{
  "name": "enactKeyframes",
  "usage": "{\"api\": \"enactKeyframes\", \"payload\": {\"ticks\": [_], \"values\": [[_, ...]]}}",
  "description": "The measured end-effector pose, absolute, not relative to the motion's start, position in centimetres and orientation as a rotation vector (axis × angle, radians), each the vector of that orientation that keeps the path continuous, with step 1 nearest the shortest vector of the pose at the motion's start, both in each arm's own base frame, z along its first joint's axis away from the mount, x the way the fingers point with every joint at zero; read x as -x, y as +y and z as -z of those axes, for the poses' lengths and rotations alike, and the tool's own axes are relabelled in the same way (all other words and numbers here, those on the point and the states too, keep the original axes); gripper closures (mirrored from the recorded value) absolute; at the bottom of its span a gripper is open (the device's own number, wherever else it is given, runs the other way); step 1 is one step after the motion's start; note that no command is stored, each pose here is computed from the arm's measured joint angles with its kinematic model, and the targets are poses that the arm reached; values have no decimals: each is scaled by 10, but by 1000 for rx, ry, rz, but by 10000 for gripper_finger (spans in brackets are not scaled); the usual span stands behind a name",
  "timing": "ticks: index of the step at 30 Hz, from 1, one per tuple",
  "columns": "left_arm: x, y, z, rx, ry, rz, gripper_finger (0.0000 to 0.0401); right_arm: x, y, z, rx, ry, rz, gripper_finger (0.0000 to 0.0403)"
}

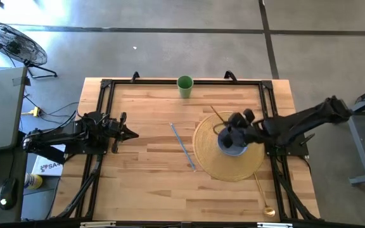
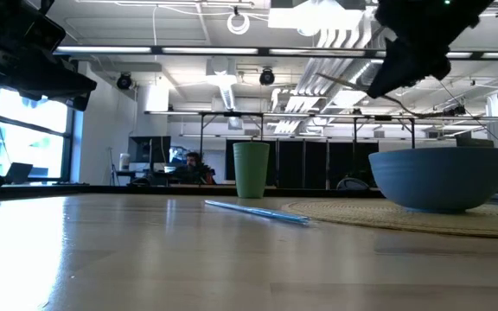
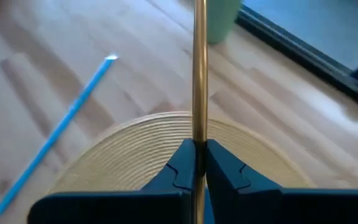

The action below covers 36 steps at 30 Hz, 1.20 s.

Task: Pick & Place Utensil
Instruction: Put the gold fork into the blue bowl on the brown mat

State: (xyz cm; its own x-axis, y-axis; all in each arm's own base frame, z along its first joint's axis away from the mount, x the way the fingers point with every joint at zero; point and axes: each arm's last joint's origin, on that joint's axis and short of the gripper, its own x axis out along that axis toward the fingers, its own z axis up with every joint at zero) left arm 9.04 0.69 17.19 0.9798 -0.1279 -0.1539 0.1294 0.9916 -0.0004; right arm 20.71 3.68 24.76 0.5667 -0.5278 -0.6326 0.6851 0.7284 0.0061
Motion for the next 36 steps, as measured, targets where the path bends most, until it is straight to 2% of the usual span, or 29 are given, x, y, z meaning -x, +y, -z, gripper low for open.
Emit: {"api": "enactKeyframes", "payload": {"ticks": [8, 12, 21, 30, 36], "values": [[-90, 7, -172, -9, 154, 129, 391, -190, 59, -185, -341, 577, 642, 390], [-90, 7, -172, -10, 154, 129, 391, -183, 60, -168, -360, 549, 633, 391], [-90, 7, -172, -10, 154, 128, 391, -173, 58, -149, -362, 540, 641, 388], [-90, 7, -172, -10, 154, 128, 391, -170, 56, -145, -347, 549, 656, 372], [-90, 7, -172, -10, 154, 128, 391, -172, 51, -145, -338, 562, 665, 378]]}}
